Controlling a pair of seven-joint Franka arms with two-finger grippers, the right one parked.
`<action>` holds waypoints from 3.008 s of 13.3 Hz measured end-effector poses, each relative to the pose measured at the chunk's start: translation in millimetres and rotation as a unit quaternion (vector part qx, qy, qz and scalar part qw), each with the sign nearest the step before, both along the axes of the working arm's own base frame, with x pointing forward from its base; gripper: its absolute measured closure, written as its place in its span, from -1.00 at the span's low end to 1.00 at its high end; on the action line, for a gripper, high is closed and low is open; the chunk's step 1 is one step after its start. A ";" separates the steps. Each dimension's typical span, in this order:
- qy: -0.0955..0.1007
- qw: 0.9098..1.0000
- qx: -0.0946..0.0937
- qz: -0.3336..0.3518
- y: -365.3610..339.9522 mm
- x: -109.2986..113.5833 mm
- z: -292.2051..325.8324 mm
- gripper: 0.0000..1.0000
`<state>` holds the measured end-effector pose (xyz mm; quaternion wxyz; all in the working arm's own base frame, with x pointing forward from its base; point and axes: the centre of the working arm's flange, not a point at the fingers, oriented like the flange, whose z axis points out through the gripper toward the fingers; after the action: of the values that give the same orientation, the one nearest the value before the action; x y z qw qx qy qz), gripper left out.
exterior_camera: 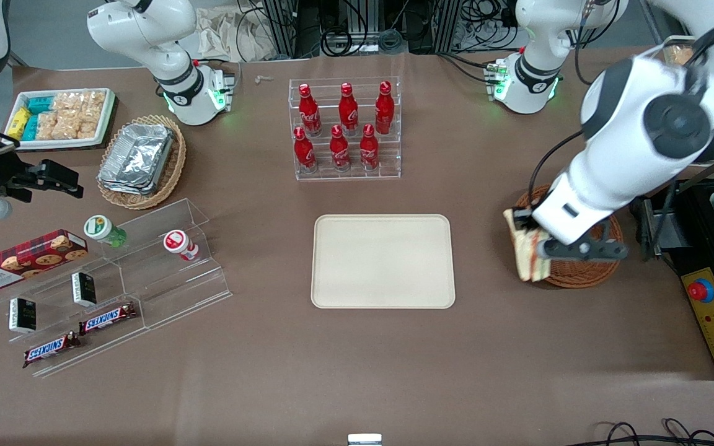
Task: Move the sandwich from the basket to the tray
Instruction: 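Lift the sandwich out of the basket with the left gripper, then carry the sandwich over the cream tray and lower it, then open the left gripper to release the sandwich onto the tray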
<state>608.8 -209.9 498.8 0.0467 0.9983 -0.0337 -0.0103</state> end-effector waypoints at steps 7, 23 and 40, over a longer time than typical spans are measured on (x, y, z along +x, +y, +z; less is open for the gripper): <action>-0.006 0.996 0.069 -0.052 -103.5 8.9 -178.2 0.59; 0.014 0.998 0.024 -0.063 -124.6 -36.0 -273.4 0.59; 0.017 0.999 0.041 0.026 -82.4 -20.7 -170.8 -1.00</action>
<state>588.1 -292.3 328.0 0.0070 0.9996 -0.0063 -0.0277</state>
